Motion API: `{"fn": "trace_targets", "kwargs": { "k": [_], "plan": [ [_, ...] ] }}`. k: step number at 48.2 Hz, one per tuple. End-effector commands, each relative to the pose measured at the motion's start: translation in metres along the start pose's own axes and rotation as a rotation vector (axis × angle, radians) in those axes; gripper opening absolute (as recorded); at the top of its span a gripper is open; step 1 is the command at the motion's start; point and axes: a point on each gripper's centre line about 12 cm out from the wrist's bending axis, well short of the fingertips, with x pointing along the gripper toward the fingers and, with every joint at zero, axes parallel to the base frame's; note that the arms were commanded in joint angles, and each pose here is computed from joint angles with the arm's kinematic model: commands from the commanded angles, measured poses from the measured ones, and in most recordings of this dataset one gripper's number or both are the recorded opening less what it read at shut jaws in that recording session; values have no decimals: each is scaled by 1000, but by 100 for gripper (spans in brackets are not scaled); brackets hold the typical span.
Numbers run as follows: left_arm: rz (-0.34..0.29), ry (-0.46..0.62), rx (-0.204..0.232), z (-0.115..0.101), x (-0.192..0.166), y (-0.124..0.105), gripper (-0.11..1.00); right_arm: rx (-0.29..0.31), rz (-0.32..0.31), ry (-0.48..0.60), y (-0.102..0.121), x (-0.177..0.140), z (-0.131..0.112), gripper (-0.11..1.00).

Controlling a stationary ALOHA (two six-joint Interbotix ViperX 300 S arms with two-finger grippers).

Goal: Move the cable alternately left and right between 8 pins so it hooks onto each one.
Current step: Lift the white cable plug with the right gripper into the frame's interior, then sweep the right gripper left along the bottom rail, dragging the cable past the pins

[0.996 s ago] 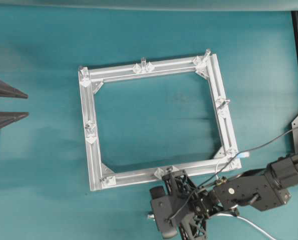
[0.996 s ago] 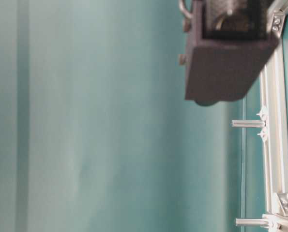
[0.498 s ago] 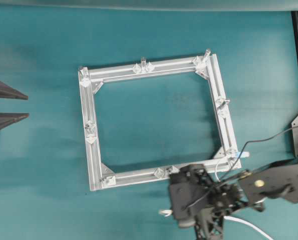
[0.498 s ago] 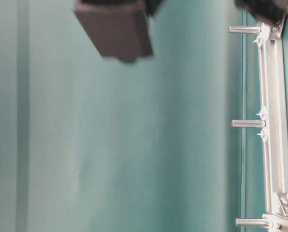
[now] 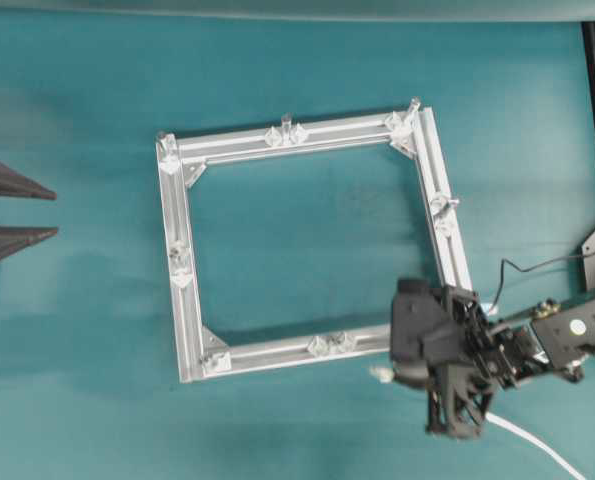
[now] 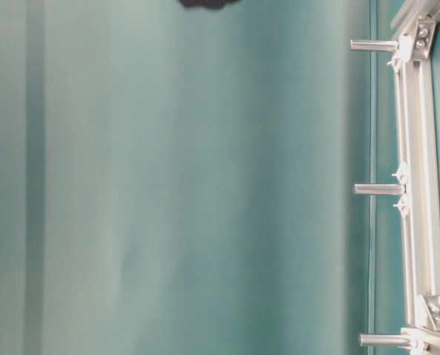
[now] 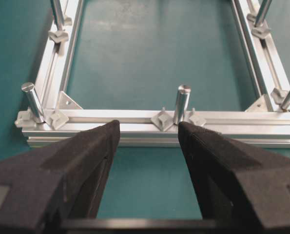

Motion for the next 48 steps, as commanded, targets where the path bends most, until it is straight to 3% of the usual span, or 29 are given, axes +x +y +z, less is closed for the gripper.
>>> {"fn": "trace_targets", "kwargs": {
  "k": [1, 10, 18, 35, 48],
  "plan": [
    [0, -14, 7, 3, 1, 0, 64, 62, -21, -57, -12, -8, 21, 10],
    [0, -14, 7, 3, 1, 0, 64, 235, -121, -82, -50, -9, 43, 10],
    [0, -12, 7, 3, 1, 0, 64, 294, -166, -99, -70, -5, 63, 10],
    [0, -12, 7, 2, 1, 0, 64, 297, -195, -96, -69, 38, 108, 10],
    [0, -12, 7, 2, 1, 0, 64, 265, -185, -151, -61, 41, 139, 10]
  ]
}}
